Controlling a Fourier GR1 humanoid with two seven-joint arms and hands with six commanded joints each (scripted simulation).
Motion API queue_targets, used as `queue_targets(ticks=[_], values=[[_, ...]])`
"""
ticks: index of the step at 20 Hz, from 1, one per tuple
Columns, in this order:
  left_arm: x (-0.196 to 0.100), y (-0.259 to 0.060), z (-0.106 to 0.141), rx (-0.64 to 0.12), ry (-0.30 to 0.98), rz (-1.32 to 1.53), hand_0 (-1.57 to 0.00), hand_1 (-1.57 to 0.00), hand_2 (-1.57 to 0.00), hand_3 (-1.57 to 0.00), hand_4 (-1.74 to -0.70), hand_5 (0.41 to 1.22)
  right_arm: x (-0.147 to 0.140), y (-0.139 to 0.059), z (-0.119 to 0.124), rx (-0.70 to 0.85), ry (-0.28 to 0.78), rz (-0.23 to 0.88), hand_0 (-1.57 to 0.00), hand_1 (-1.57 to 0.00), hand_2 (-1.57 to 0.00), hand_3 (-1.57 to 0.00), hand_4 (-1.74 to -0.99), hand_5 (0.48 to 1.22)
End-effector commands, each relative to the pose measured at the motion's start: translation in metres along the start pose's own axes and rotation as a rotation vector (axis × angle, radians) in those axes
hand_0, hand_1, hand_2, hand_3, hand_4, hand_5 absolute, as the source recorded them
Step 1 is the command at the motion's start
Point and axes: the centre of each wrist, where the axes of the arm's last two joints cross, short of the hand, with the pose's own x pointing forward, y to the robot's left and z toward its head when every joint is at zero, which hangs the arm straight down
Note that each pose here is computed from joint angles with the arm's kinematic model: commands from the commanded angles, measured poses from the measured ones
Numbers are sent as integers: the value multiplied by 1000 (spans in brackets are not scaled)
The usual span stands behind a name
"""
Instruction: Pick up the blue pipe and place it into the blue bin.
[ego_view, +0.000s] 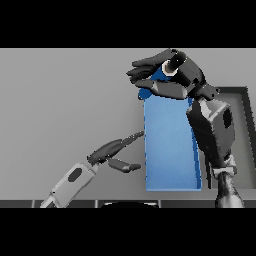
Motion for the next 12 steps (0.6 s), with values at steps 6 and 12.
queue_targets(ticks=[6, 12], values=[[-3, 3, -2, 12, 27, 19, 1, 1, 1, 1, -902, 489, -47, -66, 31, -286, 228, -2, -1571, -1571, -1571, -1571, -1739, 1120], [-3, 2, 1, 9, 31, 25, 1, 1, 1, 1, -888, 473, -111, -71, 83, -457, 475, -77, -1571, -1571, -1571, -1571, -1741, 1120]])
